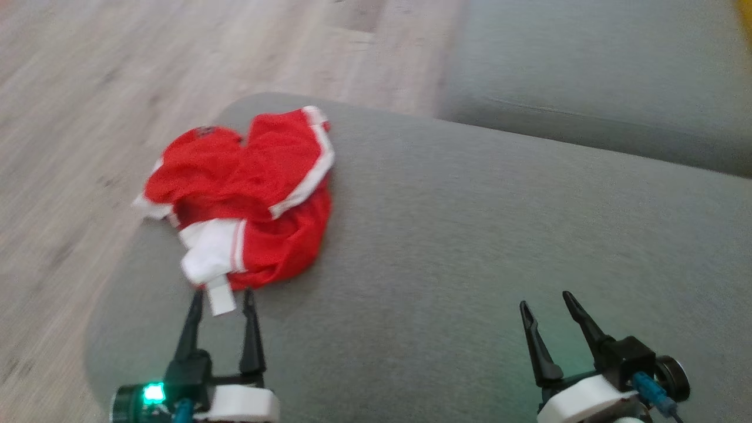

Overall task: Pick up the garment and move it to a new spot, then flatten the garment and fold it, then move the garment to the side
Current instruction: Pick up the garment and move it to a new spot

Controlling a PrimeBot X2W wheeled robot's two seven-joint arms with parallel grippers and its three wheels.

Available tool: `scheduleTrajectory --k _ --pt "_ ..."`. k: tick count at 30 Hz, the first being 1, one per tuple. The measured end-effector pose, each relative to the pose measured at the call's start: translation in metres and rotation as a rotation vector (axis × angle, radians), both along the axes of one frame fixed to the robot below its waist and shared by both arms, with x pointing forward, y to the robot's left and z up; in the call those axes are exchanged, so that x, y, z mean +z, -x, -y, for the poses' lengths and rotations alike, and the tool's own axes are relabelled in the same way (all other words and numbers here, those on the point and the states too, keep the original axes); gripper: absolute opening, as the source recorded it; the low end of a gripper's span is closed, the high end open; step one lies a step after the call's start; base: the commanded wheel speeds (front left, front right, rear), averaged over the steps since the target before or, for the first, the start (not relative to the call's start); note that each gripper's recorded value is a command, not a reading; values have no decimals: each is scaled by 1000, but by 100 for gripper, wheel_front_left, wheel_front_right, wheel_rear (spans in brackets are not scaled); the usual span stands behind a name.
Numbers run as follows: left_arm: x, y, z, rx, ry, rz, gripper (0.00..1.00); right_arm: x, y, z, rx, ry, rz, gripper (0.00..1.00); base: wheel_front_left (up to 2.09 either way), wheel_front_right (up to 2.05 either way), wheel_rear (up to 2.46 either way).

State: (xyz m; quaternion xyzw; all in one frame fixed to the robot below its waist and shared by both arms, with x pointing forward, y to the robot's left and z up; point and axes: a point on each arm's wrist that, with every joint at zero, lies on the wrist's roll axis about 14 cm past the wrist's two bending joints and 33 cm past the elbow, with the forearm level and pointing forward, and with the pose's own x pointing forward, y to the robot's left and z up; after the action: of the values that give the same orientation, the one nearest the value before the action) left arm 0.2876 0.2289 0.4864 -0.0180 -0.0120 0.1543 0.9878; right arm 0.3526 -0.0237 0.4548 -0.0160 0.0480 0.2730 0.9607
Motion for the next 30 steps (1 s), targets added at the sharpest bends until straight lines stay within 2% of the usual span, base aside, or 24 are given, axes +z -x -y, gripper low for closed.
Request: scheduleTrajectory --k 9,13,17,21,25,30 --pt "3 53 -75 282 1 11 100 -1 -7 -51 151 -3 -6 100 0 0 0" --pt "3 60 -88 324 -35 -11 100 -3 -13 -60 170 -10 -11 100 0 0 0" --pt "3 58 -89 307 -83 -33 100 -6 -19 -59 162 -9 -19 100 0 0 0" --pt "17 38 -99 282 -147 -28 100 -11 -29 -58 156 6 -13 100 0 0 0" --pt "34 -10 -113 249 -206 -25 100 -19 -47 -59 174 25 1 100 0 0 0" --pt "11 -66 -125 224 -211 -135 100 -30 -83 -42 154 46 25 100 0 0 0"
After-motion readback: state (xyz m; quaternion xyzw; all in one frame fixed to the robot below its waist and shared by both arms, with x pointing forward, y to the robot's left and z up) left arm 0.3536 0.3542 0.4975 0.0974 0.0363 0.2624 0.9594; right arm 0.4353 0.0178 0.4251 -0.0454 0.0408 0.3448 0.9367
